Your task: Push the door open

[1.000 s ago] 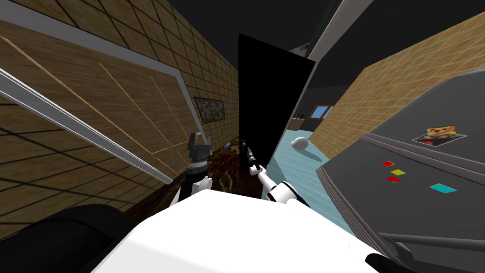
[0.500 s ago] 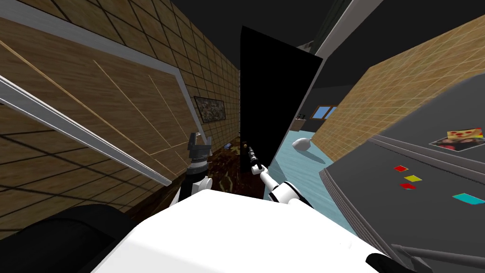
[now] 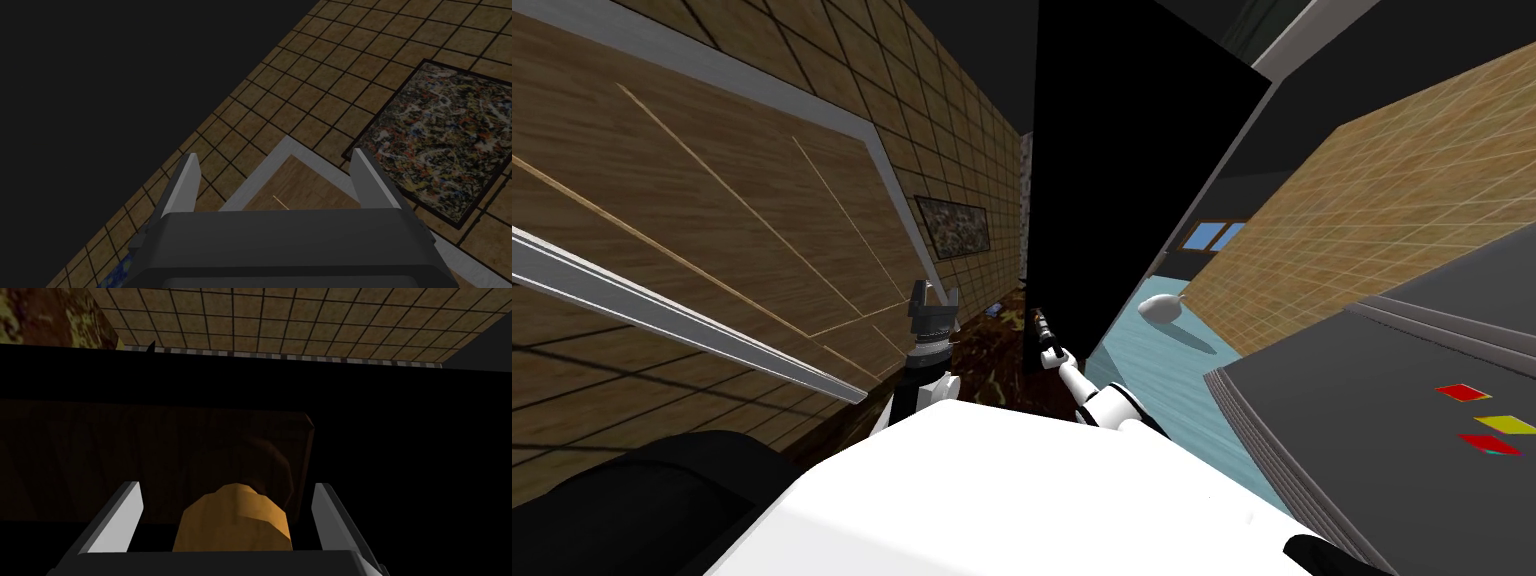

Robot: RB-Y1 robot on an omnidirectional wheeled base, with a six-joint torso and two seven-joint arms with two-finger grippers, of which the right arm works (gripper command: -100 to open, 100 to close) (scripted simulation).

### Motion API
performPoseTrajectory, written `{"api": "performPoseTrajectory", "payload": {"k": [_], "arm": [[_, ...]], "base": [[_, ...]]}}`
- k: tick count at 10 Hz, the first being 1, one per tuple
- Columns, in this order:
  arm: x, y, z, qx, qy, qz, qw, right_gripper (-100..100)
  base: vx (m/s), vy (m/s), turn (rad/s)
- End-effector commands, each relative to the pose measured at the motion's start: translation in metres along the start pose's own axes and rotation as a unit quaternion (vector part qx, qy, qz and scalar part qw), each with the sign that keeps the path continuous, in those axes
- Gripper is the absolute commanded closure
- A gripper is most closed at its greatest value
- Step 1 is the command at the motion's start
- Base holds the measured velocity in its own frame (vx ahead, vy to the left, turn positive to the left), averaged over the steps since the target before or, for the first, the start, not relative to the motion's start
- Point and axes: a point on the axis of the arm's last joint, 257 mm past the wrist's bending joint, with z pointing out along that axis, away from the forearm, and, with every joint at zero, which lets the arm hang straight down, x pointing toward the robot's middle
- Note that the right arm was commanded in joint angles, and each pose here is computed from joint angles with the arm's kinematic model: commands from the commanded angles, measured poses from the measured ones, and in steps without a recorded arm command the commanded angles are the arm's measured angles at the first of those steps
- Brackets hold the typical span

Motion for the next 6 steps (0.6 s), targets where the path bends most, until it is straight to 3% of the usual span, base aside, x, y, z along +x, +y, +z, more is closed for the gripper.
{"api": "performPoseTrajectory", "payload": {"k": [1, 6], "arm": [[-0.0014, -0.0006, -0.0004, 0.001, -0.001, -0.001, 1.0, 100], [-0.0014, -0.0006, -0.0004, 0.001, -0.001, -0.001, 1.0, 100]], "base": [[-0.004, -0.004, -0.011], [-0.022, -0.01, 0.002]]}}
